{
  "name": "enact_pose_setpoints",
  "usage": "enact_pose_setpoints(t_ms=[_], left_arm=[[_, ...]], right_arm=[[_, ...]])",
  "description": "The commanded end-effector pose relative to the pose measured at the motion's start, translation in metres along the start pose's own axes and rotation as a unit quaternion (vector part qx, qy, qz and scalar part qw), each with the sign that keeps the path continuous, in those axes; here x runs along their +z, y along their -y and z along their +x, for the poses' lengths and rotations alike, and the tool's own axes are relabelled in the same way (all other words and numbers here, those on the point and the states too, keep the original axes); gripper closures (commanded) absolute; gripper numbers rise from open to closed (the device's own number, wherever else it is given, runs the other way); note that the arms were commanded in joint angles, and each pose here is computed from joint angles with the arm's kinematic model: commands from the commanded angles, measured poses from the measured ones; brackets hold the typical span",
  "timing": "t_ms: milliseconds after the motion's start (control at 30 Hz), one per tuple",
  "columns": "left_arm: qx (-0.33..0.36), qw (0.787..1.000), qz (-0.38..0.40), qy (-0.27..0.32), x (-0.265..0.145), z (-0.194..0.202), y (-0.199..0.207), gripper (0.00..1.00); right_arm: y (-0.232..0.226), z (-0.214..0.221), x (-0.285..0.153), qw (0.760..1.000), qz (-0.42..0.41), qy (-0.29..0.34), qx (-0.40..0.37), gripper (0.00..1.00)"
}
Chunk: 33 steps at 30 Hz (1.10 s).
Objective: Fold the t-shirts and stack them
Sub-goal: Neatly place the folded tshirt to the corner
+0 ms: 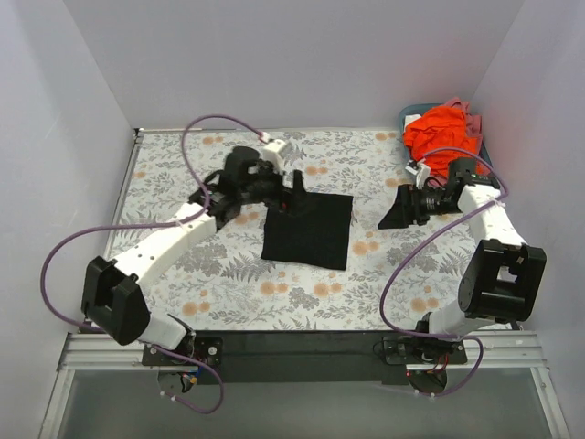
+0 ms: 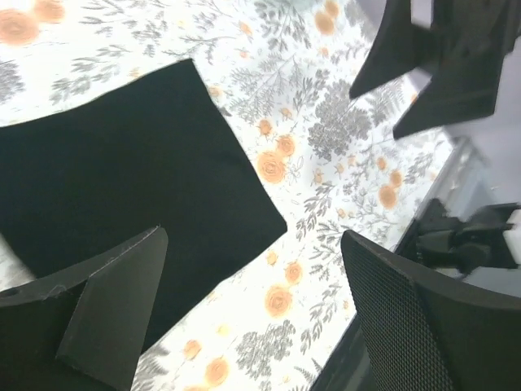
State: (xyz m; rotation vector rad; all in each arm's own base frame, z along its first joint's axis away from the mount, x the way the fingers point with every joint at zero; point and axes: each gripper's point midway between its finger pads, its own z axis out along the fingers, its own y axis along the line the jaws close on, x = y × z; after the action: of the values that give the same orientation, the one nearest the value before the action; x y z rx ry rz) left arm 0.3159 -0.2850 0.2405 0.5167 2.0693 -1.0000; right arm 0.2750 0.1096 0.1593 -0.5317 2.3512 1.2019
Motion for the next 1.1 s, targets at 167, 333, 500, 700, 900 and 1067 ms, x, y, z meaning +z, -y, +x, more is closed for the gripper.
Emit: enact_pose_setpoints(t_ms=[167, 333, 500, 700, 900, 1067], left_arm=[[0.141, 0.961, -0.225, -0.082, 0.074, 0.076, -0.007, 0.1], [0.145, 0.954, -0.255, -0.068, 0.098, 0.082, -0.017, 0.1], [0.137, 0.939, -0.298, -0.102, 0.108, 0.116, -0.049, 0.09], [0.061, 0.936, -0.298, -0.177, 0.11, 0.159, -0.101, 0.09], [0.016, 0.917, -0.341, -0.206, 0.067, 0.151, -0.171, 0.08], [-0.026, 0.895, -0.399, -0.198, 0.0, 0.132, -0.242, 0.08]], right_arm=[[0.022, 0.004, -0.027, 0.996, 0.087, 0.007, 0.014, 0.02], [0.016, 0.01, -0.025, 0.997, 0.077, 0.01, 0.015, 0.02], [0.017, 0.014, -0.021, 0.998, 0.066, 0.007, 0.025, 0.01], [0.023, 0.011, -0.024, 0.997, 0.072, 0.007, 0.031, 0.02], [0.03, 0.01, -0.026, 0.997, 0.077, 0.006, 0.031, 0.02], [0.032, 0.01, -0.024, 0.997, 0.073, 0.004, 0.035, 0.02]])
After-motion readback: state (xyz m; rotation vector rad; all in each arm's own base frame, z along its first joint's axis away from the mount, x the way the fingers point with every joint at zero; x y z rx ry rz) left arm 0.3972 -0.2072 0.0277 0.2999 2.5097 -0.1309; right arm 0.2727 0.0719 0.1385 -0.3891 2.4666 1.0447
